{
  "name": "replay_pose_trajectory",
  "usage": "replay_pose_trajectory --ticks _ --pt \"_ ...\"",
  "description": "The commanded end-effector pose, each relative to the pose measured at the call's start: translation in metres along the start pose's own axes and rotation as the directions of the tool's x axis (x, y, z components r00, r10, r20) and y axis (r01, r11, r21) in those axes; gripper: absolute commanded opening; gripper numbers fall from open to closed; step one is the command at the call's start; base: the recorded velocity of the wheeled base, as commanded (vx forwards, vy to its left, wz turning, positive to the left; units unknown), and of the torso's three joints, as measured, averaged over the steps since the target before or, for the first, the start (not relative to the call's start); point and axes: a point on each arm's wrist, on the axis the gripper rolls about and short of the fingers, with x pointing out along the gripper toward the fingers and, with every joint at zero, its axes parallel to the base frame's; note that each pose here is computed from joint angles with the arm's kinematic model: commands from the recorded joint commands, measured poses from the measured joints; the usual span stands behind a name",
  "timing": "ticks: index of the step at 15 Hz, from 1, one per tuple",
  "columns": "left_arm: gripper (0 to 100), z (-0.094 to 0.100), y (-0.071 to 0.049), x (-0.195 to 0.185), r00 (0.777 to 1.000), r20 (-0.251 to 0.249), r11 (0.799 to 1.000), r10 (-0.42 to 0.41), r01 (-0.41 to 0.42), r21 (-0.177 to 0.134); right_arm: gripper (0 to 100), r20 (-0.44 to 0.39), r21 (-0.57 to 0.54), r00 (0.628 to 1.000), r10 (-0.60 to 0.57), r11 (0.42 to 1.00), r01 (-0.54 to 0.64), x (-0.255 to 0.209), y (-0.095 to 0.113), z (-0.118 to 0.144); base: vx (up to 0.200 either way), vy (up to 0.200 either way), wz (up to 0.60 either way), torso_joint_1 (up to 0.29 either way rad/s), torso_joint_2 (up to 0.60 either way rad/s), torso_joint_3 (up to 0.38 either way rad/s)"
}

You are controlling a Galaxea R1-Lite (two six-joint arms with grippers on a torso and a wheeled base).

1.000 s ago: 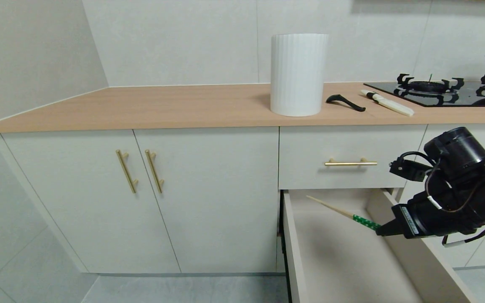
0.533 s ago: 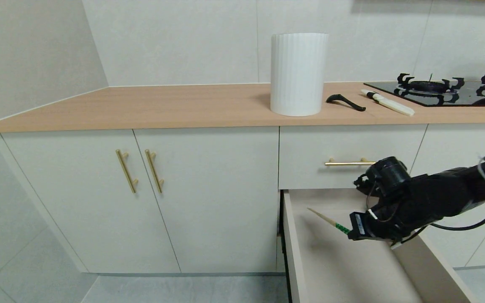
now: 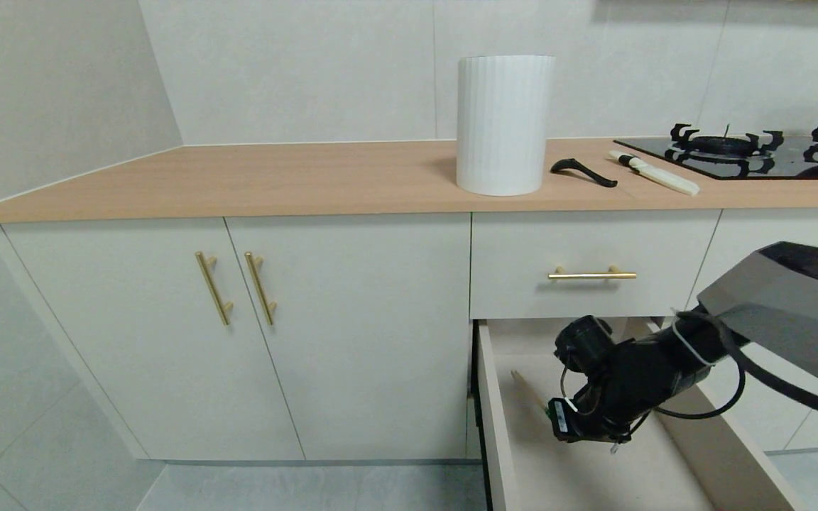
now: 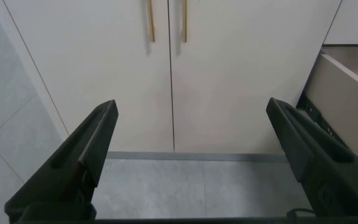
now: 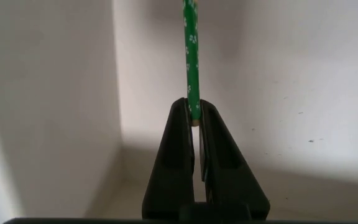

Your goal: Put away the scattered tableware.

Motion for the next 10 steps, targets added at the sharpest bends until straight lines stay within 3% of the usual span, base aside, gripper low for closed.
replay_pose_trajectory --ticks 1,10 --pt "100 0.0 0.0 0.0 1.0 0.0 1.0 0.001 -0.001 0.0 0 -0.034 -0.016 0.998 -0.046 0.999 0.045 0.018 0.002 -0.009 0.0 0.0 0.0 0.0 0.0 0.0" --pt "100 0.0 0.0 0.0 1.0 0.0 1.0 0.001 -0.001 0.0 0 -0.027 -0.038 0.993 -0.115 0.993 0.114 0.029 0.006 -0.016 0.0 0.0 0.0 0.0 0.0 0.0"
